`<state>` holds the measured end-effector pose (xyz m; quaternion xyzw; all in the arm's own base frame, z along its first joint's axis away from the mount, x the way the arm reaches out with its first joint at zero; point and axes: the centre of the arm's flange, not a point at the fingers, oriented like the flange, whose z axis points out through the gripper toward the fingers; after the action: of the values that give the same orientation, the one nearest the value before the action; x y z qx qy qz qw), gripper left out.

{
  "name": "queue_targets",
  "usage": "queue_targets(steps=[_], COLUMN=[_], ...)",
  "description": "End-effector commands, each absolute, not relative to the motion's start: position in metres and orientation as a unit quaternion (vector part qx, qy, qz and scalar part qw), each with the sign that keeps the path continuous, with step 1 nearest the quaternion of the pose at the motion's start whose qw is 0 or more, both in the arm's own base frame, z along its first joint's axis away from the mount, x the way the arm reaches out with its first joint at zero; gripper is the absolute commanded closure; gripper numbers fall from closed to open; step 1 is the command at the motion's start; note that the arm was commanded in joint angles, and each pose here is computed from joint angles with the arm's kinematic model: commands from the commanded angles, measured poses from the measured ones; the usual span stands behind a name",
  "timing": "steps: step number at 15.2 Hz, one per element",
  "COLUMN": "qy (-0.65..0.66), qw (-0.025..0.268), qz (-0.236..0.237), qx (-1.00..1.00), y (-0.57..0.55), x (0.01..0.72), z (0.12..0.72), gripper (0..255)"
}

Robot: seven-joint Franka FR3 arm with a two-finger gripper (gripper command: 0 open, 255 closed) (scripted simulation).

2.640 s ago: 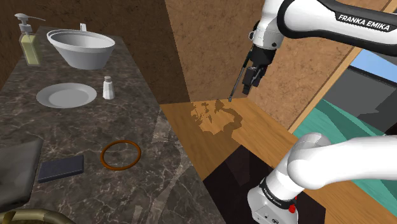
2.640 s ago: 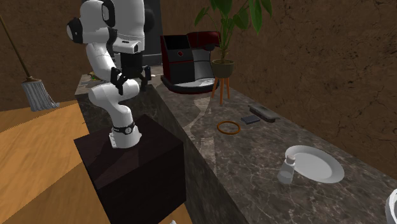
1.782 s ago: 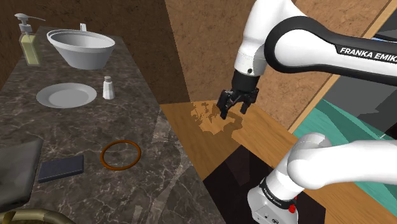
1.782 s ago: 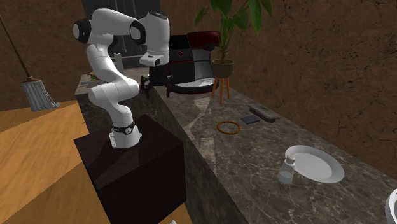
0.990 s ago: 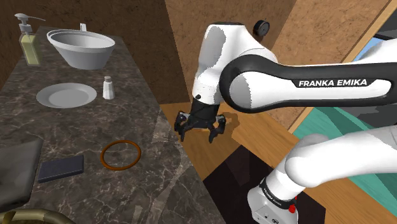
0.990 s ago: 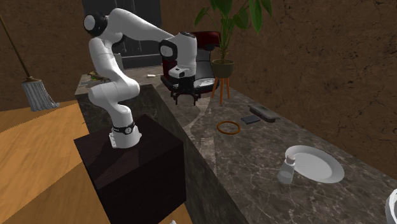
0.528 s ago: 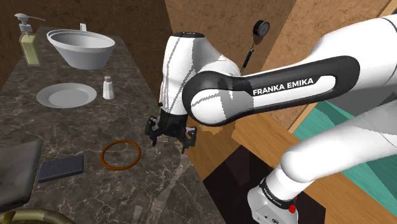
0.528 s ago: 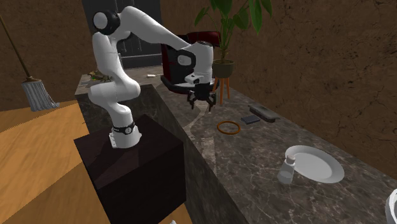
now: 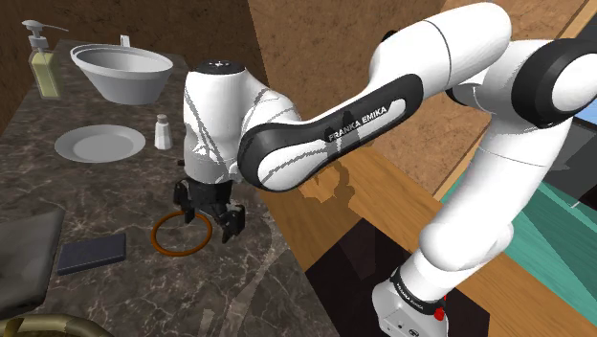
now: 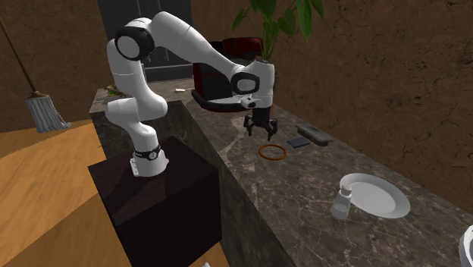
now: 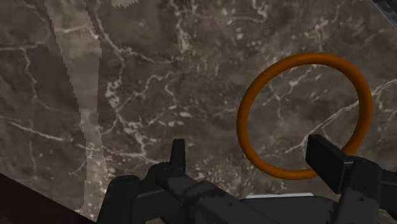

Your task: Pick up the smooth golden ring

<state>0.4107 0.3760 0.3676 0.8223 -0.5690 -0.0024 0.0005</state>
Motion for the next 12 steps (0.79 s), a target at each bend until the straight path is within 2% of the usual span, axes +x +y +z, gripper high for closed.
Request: queue_targets(steps=[1, 9, 10, 12], qy=[-0.58, -0.58, -0.58, -0.58], qw=[-0.001, -0.001, -0.001, -0.001], qz=[0.001, 0.001, 0.001, 0.001], qx=[0.814, 0.814, 0.814, 0.814], y=[0.379, 0.379, 0.38, 0.379], x=[0.418, 0.418, 0.418, 0.418], z=[0.356, 0.321, 0.321, 0.321], gripper=[0, 0, 255, 255])
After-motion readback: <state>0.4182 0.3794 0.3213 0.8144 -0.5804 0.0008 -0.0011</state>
